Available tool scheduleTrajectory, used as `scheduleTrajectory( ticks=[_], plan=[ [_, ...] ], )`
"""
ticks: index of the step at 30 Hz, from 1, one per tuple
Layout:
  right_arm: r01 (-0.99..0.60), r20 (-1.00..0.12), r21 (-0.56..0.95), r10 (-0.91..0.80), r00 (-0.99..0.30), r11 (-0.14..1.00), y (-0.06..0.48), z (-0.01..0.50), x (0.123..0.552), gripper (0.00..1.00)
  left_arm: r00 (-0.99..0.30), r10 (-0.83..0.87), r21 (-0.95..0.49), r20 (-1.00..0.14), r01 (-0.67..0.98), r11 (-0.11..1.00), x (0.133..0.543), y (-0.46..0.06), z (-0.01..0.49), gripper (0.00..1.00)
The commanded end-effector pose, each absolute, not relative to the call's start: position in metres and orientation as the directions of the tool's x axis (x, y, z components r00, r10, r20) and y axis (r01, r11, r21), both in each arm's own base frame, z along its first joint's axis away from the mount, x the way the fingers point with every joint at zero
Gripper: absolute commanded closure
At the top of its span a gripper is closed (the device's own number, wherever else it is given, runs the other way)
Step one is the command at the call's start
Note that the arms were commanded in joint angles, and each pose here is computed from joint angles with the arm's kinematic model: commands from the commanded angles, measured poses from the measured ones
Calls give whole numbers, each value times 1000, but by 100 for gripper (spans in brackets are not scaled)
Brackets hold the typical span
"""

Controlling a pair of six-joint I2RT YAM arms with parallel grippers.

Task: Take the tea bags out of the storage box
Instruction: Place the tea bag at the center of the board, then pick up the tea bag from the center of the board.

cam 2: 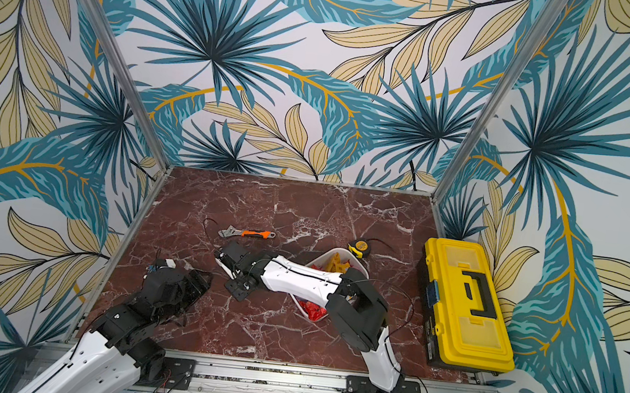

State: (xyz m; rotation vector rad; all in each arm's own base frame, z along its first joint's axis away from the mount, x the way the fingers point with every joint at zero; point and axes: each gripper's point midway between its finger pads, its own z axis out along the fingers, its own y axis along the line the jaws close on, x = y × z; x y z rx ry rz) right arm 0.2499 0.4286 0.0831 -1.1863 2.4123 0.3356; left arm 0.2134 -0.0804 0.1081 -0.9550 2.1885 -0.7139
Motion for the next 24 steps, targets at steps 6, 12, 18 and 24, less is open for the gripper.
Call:
scheduleTrajectory(
  ticks=[6, 12, 18, 24],
  plan=[
    [-631, -673, 179, -374, -639, 755, 397, 174, 247, 61, -700, -611, -658, -370, -267, 704, 225, -115, 108, 24],
    [-350, -695, 268, -71, -715, 898, 322, 193, 247, 61, -855, -378, -540, -354, -144, 829, 231, -144, 99, 24],
    [-182, -686, 340, 110, -719, 923, 265, 197, 237, 61, -899, -269, -497, -346, -68, 865, 253, -168, 87, 30],
    [-124, -668, 333, 141, -731, 935, 239, 190, 228, 61, -925, -217, -463, -313, -51, 885, 271, -184, 66, 44]
  ],
)
